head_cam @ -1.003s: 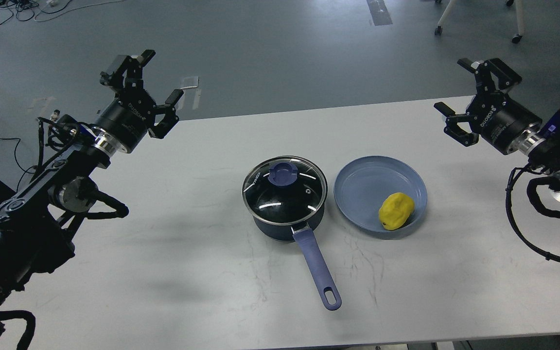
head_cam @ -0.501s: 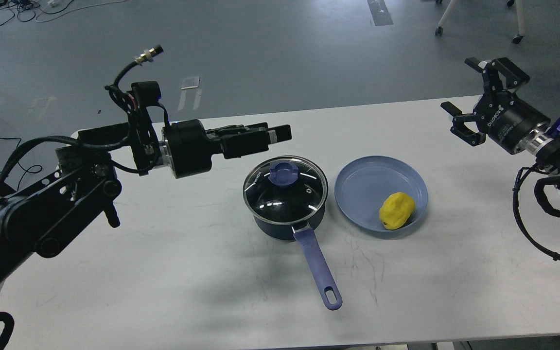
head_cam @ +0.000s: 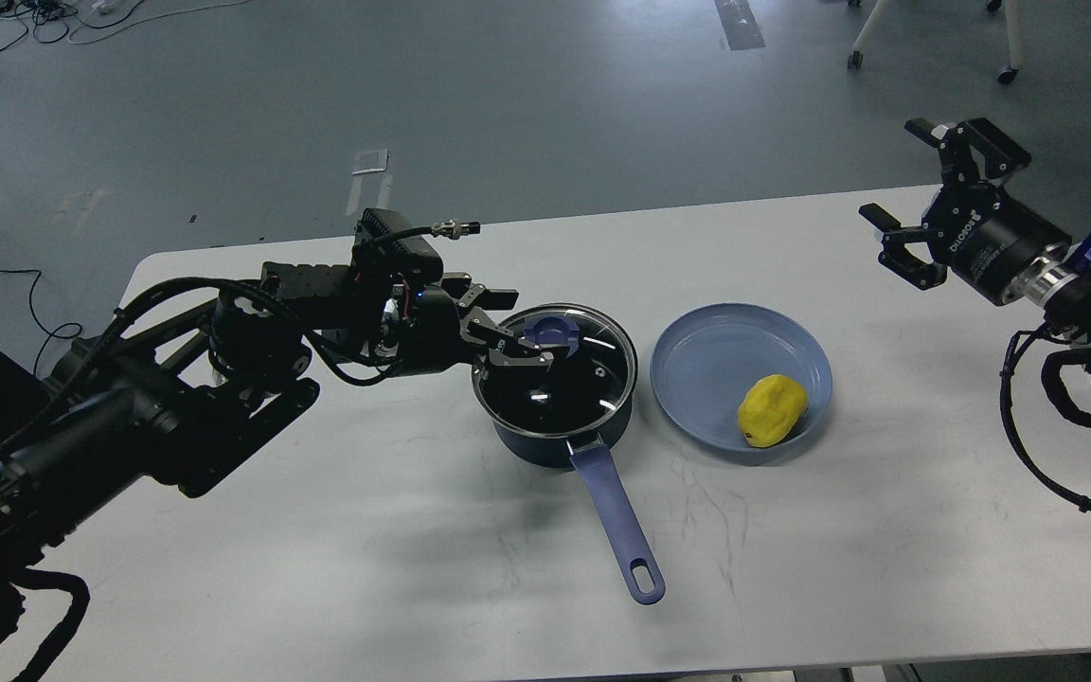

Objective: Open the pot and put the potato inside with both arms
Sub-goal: 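Lower the left gripper onto the blue lid knob and grasp it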

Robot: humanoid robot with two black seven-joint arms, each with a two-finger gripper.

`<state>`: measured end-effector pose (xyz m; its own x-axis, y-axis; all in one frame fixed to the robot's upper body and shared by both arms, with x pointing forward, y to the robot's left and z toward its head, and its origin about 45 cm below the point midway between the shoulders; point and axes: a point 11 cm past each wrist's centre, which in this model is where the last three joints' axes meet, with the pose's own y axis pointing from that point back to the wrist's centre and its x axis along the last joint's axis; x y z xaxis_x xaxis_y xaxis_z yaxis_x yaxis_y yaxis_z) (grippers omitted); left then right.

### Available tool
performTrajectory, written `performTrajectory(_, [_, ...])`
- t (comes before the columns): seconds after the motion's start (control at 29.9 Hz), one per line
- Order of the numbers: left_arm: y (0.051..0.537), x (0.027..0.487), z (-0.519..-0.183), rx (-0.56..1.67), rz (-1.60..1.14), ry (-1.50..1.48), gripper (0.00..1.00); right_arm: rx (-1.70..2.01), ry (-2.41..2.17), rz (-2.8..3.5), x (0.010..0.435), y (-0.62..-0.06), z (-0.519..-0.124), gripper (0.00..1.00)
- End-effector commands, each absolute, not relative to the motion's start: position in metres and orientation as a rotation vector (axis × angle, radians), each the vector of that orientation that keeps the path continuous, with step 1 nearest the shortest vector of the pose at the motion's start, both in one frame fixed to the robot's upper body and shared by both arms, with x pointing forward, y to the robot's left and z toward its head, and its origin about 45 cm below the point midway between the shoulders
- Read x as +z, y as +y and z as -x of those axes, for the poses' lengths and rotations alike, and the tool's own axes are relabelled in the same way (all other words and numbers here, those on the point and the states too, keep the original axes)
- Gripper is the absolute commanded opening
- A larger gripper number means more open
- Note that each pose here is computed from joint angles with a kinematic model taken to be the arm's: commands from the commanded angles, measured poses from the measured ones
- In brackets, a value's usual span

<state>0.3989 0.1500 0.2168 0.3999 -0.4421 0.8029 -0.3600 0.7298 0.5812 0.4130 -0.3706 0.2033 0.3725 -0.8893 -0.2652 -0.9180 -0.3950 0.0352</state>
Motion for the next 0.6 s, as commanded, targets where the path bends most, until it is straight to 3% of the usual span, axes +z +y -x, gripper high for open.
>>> performTrajectory(0.0, [0.1477,0.2101,-0.3985,-0.074,-0.809,-1.190,0.98,0.367,1.656,2.497,0.2042,-0.3708,-0.4134,1.00])
performTrajectory(0.57, [0.1397,0.2032,-0.3963,-0.077,-0.794,-1.168,0.98,0.368,1.650,2.501,0.2041,-0.3697,-0.4128,1.00])
